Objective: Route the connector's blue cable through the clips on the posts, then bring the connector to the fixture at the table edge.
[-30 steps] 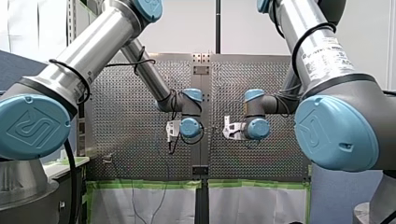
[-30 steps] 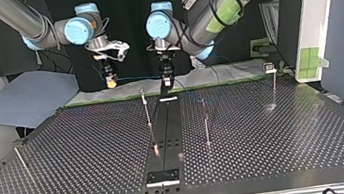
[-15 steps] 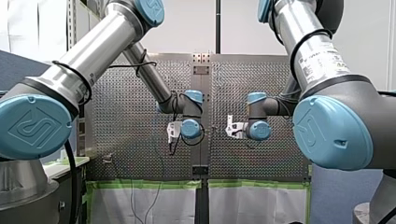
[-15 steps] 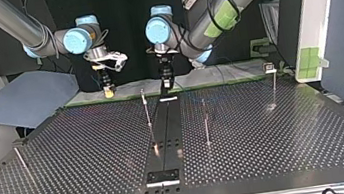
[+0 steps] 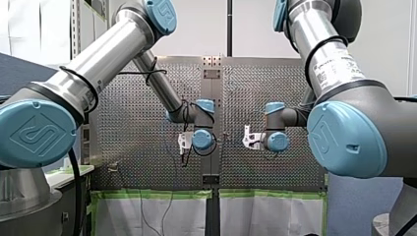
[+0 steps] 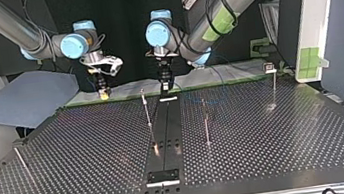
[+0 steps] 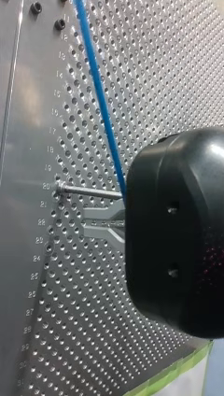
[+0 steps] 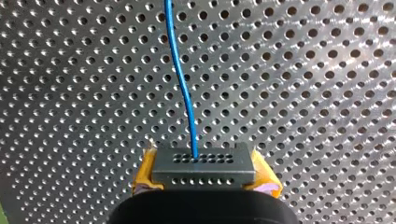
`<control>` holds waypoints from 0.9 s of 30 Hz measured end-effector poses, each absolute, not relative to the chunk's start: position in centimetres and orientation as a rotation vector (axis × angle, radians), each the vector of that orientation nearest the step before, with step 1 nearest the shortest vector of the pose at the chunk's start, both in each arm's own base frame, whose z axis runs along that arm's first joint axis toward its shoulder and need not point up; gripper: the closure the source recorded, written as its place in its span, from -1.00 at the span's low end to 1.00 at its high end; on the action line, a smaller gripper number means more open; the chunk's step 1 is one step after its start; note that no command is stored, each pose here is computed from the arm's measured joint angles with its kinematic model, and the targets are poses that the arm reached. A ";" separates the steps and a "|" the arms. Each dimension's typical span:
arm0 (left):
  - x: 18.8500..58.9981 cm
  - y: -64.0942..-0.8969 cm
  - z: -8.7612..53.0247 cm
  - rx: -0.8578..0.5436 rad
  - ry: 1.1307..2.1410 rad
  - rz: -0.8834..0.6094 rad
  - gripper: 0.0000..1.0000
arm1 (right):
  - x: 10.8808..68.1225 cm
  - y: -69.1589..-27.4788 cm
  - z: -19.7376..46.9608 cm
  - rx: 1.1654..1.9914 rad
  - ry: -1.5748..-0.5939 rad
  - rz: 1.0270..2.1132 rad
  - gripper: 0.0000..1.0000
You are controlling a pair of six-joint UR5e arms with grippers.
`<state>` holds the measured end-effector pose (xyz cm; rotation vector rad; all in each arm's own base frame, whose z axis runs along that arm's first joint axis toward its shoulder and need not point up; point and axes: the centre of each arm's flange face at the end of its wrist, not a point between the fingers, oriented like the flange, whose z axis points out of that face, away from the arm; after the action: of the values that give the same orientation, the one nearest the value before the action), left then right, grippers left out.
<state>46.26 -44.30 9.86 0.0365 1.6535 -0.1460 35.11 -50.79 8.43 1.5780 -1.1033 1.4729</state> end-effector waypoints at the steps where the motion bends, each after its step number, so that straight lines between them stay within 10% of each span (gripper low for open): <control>1: 46.3 -44.3 9.9 0.037 1.653 -0.147 0.82 | 35.0 -51.0 8.5 1.575 -1.104 1.476 1.00; 27: 47.0 -44.6 10.4 0.043 1.642 -0.167 0.82 | 33.5 -53.8 9.7 1.558 -1.108 1.532 1.00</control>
<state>46.99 -44.57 10.38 0.0431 1.6417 -0.1666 33.53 -53.81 9.70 1.5581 -1.1075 1.5316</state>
